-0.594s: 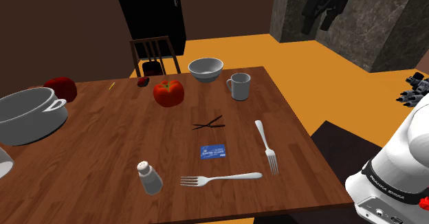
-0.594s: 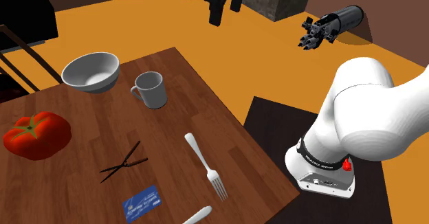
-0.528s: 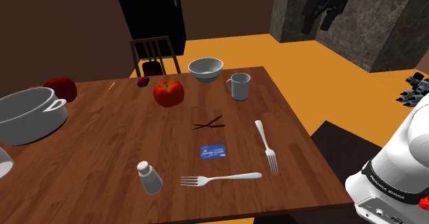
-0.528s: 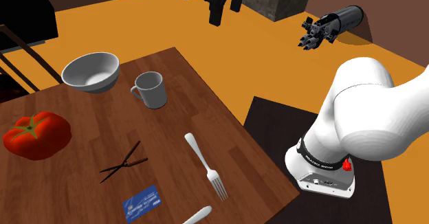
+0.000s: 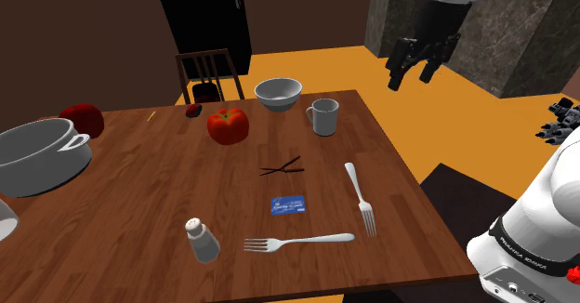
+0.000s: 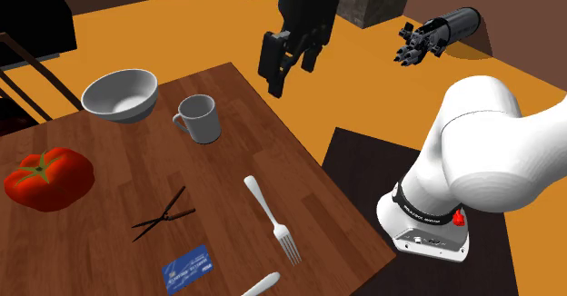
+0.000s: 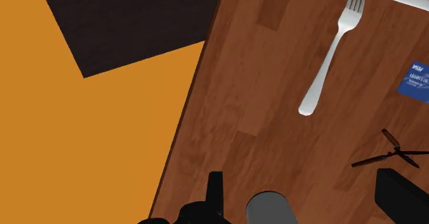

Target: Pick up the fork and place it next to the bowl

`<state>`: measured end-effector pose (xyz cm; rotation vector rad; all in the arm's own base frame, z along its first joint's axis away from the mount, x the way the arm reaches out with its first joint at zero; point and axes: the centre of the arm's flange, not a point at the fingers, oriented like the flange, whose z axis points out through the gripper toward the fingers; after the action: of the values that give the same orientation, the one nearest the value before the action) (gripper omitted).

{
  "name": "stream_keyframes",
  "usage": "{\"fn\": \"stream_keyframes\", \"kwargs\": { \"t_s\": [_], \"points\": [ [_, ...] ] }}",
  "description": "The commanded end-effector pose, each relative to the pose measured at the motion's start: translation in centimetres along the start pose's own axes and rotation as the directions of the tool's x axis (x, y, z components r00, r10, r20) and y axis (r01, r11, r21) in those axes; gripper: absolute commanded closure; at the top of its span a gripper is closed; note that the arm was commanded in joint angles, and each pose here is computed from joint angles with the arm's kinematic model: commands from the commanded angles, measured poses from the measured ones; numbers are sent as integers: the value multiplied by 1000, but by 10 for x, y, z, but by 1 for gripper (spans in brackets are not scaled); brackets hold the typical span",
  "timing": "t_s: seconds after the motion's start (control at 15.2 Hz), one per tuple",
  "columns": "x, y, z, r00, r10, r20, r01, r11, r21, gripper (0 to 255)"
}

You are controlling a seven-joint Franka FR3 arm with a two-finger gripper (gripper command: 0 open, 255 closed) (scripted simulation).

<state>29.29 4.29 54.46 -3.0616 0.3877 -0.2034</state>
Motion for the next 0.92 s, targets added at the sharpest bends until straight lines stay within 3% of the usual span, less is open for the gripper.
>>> {"fn": "stream_keyframes", "kwargs": {
  "t_s": [0.0, 0.4, 0.86],
  "points": [
    [-9, -14, 22, 999, 39, -5, -39, 999, -13, 0],
    [-34, -59, 87, 990, 141, -18, -142, 988, -52, 0],
    [-56, -111, 166, 965, 258, -38, -261, 961, -95, 0]
  ]
}}
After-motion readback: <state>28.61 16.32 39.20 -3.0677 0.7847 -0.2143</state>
